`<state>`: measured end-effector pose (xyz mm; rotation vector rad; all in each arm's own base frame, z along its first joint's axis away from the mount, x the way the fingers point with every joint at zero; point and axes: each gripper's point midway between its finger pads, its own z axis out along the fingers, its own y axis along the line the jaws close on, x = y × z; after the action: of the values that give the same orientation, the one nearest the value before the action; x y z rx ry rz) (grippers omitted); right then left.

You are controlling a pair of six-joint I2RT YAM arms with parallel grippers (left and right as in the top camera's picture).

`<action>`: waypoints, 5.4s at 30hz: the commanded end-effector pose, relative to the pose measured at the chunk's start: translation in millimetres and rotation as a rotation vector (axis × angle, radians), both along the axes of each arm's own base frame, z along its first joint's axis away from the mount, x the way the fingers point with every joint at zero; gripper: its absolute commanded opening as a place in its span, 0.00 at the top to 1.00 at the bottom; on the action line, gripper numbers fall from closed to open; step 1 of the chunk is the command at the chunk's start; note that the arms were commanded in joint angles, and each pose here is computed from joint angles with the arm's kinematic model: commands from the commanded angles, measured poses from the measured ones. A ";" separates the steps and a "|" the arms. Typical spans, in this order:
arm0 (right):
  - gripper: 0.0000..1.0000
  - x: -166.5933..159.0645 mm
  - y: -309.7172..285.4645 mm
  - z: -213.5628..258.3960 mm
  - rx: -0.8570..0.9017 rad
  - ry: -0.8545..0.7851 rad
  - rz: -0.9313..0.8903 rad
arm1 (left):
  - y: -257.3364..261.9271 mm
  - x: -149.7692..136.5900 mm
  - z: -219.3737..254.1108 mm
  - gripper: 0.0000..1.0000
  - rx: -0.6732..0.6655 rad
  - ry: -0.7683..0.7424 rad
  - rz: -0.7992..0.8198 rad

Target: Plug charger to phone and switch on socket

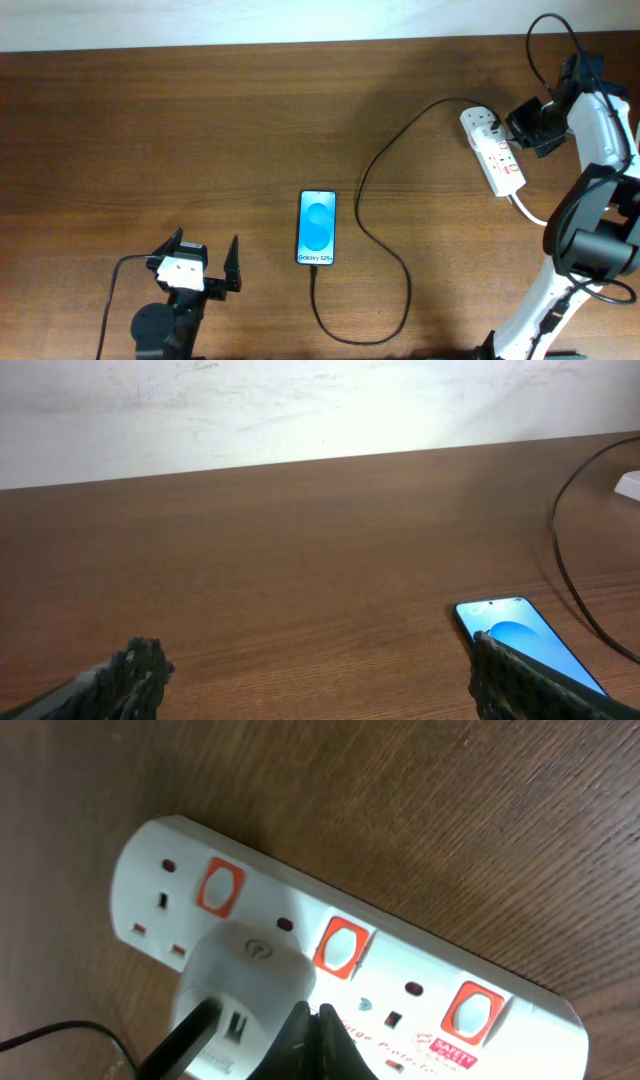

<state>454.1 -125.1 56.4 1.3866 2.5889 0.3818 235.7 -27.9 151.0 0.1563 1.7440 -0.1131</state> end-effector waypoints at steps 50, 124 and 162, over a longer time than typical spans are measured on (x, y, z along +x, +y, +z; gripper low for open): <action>0.95 -295.9 89.2 290.4 -0.395 -0.342 0.312 | 2.7 0.6 -1.8 0.01 0.012 -0.001 0.011; 0.02 -246.4 158.2 222.1 -0.649 -1.471 0.547 | 2.7 0.6 -1.8 0.01 0.012 -0.001 0.011; 0.02 -213.8 122.4 169.9 -0.648 -1.502 0.277 | 2.7 0.6 -1.8 0.01 0.012 -0.001 0.011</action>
<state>237.6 -1.7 239.4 0.1872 1.3333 0.3393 235.9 -27.9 151.0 0.1564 1.7428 -0.1130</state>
